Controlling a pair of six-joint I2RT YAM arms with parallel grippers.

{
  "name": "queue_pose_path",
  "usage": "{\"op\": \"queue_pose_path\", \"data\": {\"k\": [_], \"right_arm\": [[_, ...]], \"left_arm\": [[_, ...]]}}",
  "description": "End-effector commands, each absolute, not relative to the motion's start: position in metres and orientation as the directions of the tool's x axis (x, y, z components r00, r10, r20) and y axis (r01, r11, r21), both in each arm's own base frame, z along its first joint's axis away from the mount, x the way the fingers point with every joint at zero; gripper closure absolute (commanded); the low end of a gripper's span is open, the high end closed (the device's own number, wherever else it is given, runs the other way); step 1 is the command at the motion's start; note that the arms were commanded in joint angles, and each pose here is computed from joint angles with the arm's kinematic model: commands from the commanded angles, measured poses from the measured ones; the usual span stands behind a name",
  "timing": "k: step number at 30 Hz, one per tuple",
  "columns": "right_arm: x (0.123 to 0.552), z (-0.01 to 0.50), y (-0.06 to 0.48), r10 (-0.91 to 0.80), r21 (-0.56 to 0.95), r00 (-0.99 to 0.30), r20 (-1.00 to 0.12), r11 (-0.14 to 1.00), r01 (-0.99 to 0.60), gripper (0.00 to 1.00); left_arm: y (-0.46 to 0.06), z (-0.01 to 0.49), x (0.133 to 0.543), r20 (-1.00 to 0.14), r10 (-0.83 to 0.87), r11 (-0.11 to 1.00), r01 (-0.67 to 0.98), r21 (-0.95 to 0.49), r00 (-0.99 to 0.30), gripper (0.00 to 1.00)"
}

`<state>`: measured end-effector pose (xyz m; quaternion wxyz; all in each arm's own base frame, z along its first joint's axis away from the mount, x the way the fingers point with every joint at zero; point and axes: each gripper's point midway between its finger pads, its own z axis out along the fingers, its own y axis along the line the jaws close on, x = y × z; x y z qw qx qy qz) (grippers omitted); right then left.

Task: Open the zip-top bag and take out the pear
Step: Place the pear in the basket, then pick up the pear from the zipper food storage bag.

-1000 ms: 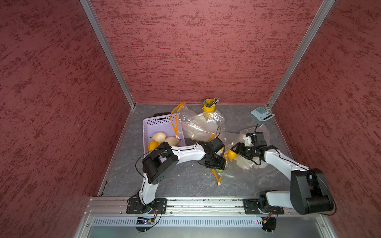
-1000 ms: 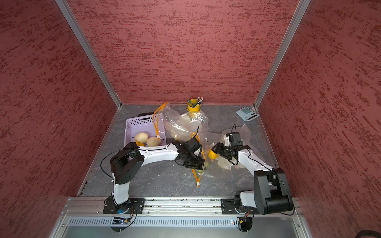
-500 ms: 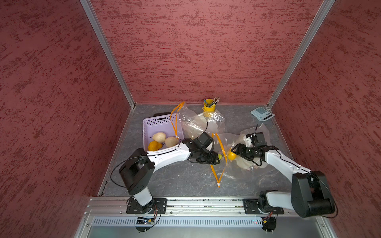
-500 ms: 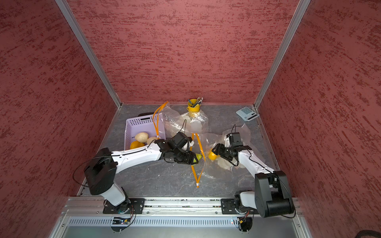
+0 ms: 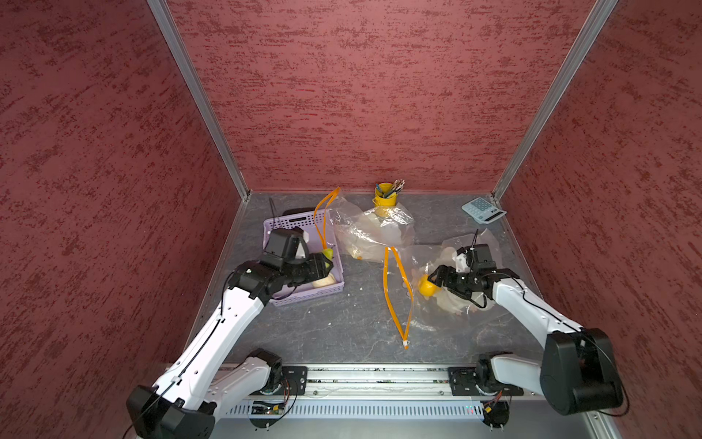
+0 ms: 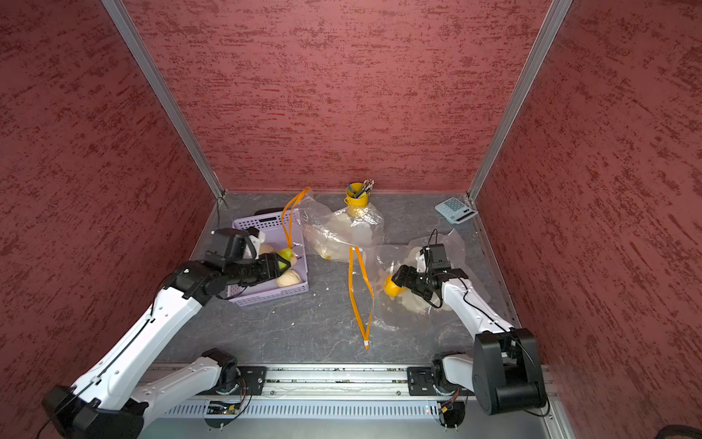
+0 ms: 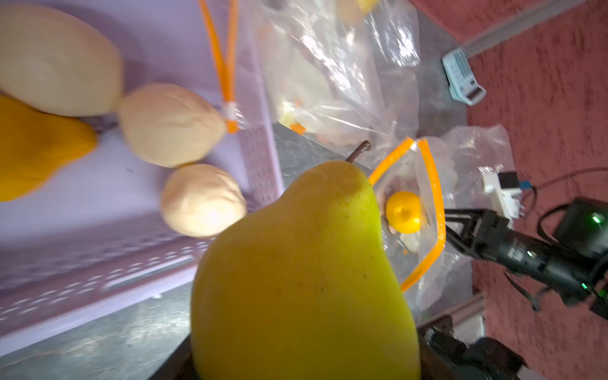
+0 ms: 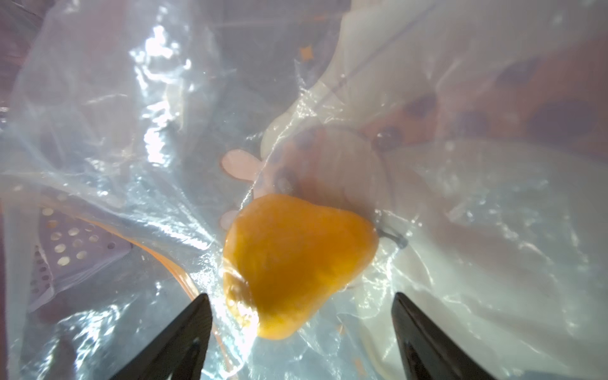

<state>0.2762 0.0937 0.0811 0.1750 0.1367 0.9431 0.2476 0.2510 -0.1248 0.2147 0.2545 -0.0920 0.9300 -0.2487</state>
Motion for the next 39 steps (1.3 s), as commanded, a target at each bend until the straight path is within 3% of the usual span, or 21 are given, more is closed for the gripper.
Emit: {"op": "queue_pose_path", "data": {"k": [1, 7, 11, 13, 15, 18, 20, 27, 32, 37, 39], "right_arm": [[0.281, 0.098, 0.092, 0.326, 0.500, -0.895, -0.305, 0.855, 0.141, 0.14], [0.279, 0.106, 0.090, 0.313, 0.490, -0.893, -0.323, 0.862, 0.126, 0.13], [0.278, 0.108, 0.088, 0.307, 0.476, -0.892, -0.331, 0.871, 0.123, 0.12], [0.278, 0.107, 0.086, 0.309, 0.469, -0.892, -0.329, 0.874, 0.129, 0.13], [0.277, 0.107, 0.083, 0.318, 0.458, -0.889, -0.329, 0.877, 0.144, 0.12], [0.276, 0.110, 0.080, 0.327, 0.451, -0.885, -0.332, 0.879, 0.156, 0.12], [0.276, 0.115, 0.075, 0.338, 0.446, -0.877, -0.341, 0.880, 0.166, 0.12], [0.276, 0.112, 0.066, 0.388, 0.460, -0.867, -0.312, 0.860, 0.220, 0.15], [0.291, 0.108, 0.079, 0.430, 0.546, -0.855, -0.289, 0.808, 0.221, 0.31], [0.304, 0.085, 0.078, 0.448, 0.529, -0.863, -0.235, 0.803, 0.273, 0.60], [0.305, 0.074, 0.073, 0.455, 0.501, -0.861, -0.227, 0.813, 0.297, 0.62]], "left_arm": [[-0.095, 0.183, 0.257, -0.385, -0.300, 0.896, -0.120, -0.428, -0.873, 0.41], [-0.068, 0.156, 0.303, -0.388, -0.370, 0.895, -0.212, -0.392, -0.844, 0.41], [-0.068, 0.140, 0.305, -0.345, -0.354, 0.903, -0.222, -0.367, -0.870, 0.17], [-0.068, 0.152, 0.301, -0.391, -0.349, 0.916, -0.221, -0.335, -0.852, 0.12], [-0.082, 0.194, 0.295, -0.503, -0.288, 0.944, -0.152, -0.294, -0.815, 0.00], [-0.116, 0.250, 0.280, -0.582, -0.226, 0.948, -0.037, -0.318, -0.781, 0.00], [-0.146, 0.260, 0.269, -0.559, -0.216, 0.914, 0.036, -0.404, -0.800, 0.03], [-0.270, 0.169, 0.236, -0.236, -0.109, 0.734, 0.082, -0.674, -0.966, 0.25], [-0.321, 0.135, 0.235, -0.198, -0.049, 0.725, 0.101, -0.681, -0.979, 0.31], [-0.357, 0.122, 0.245, -0.170, -0.009, 0.706, 0.114, -0.699, -0.985, 0.33], [-0.369, 0.120, 0.249, -0.175, 0.000, 0.706, 0.124, -0.697, -0.985, 0.33]]}}
